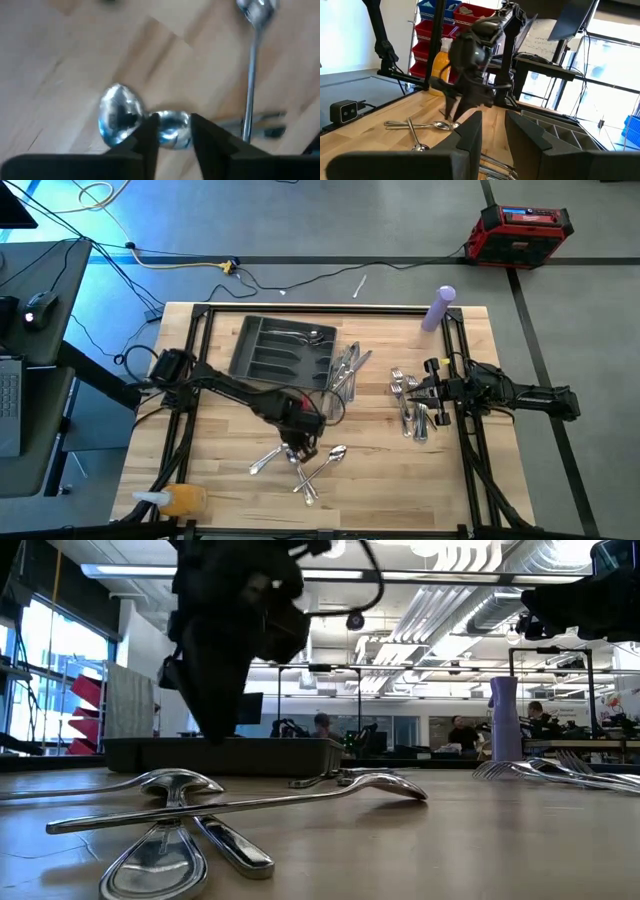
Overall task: Sort silverware
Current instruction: Put the silver spoon into the organizing bin
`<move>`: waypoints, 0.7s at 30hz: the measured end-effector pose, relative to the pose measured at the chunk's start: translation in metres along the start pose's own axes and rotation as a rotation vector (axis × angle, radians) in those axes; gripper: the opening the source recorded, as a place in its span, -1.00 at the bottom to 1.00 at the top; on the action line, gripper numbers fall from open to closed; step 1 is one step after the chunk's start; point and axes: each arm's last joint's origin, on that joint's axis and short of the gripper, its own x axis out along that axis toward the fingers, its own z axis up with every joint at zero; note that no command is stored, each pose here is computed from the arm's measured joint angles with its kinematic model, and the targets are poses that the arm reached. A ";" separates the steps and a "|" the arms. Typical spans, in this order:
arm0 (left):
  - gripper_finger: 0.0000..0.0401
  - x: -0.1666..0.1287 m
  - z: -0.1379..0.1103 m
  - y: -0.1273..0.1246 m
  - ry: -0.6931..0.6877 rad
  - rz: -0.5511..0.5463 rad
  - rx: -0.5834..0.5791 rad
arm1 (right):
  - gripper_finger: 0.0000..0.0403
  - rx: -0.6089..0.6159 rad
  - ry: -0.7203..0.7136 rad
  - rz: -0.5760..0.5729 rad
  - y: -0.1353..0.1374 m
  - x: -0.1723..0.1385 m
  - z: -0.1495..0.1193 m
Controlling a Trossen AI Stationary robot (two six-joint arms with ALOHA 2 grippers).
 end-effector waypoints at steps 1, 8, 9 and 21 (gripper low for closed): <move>-0.38 0.001 -0.004 -0.003 -0.004 0.011 0.043 | -0.64 0.000 -0.001 0.000 0.000 0.000 0.000; 0.03 0.009 -0.023 -0.009 -0.101 0.174 0.127 | -0.64 0.000 0.000 0.000 0.000 0.000 0.000; 0.05 0.010 -0.025 -0.008 -0.087 0.191 0.125 | -0.64 -0.001 0.000 0.000 0.000 0.000 0.000; -0.01 0.036 -0.040 -0.007 -0.035 0.361 0.232 | -0.64 -0.001 0.000 0.000 0.000 0.000 0.000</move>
